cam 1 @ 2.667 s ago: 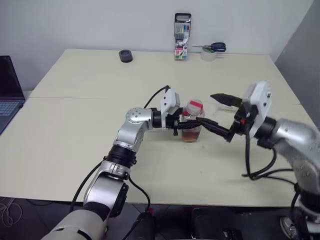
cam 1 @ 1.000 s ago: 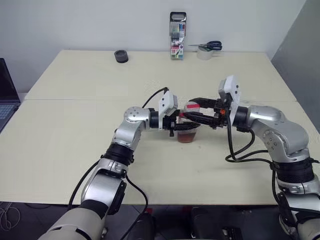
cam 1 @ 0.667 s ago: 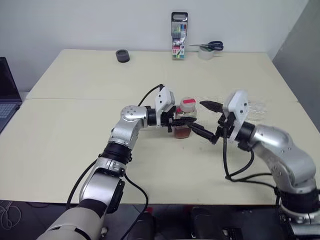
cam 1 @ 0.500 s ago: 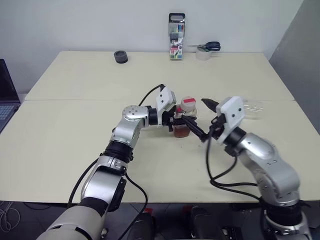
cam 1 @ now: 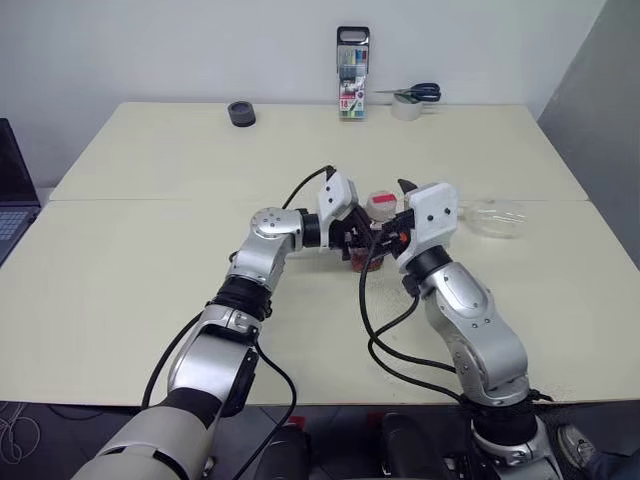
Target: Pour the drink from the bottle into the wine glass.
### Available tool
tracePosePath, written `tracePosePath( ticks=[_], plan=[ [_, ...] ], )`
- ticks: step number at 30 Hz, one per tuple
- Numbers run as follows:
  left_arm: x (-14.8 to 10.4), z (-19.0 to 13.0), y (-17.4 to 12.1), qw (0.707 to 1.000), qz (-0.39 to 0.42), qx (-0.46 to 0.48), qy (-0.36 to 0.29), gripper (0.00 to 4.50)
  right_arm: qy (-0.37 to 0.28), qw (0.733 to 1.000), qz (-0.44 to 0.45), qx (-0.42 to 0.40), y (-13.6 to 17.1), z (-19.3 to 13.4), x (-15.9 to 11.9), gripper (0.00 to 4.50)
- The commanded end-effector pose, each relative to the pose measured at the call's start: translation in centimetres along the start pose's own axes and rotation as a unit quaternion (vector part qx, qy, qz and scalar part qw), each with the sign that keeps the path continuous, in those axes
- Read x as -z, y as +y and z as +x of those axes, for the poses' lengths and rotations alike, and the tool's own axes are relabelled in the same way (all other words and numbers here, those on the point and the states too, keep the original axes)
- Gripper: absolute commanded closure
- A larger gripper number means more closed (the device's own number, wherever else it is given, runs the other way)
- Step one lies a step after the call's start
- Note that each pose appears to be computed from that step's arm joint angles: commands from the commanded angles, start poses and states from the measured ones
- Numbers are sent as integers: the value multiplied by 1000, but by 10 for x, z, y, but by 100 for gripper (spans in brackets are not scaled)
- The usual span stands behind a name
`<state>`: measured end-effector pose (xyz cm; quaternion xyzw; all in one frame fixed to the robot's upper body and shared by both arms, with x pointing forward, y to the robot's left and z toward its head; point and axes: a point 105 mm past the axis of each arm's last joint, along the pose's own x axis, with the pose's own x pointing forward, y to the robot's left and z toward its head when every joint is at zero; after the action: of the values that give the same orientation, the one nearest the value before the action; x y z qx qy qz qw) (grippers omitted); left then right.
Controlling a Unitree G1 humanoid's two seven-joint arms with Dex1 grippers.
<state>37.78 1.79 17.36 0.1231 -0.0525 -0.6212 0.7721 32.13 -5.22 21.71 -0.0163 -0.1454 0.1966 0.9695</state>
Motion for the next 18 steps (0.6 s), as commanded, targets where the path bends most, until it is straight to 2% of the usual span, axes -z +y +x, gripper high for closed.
tracePosePath(
  ticks=[1,7,8,12,15,18],
  plan=[
    [-19,2,4,999,32,-2,-21,278,-24,999,1,25,-9,0,-11,51],
    [-20,1,5,999,31,-4,-22,278,-21,1000,1,20,-9,-1,-9,251],
    [-20,1,5,999,31,-5,-22,278,-21,1000,1,13,-7,-2,-9,264],
    [-19,-1,6,999,28,-5,-21,278,-21,1000,2,-21,-1,-2,-8,264],
    [-25,-7,3,999,21,20,-37,278,-3,977,-30,-212,14,0,-6,264],
    [-32,-12,2,998,21,40,-47,278,52,946,-26,-320,-1,4,0,264]
  ],
)
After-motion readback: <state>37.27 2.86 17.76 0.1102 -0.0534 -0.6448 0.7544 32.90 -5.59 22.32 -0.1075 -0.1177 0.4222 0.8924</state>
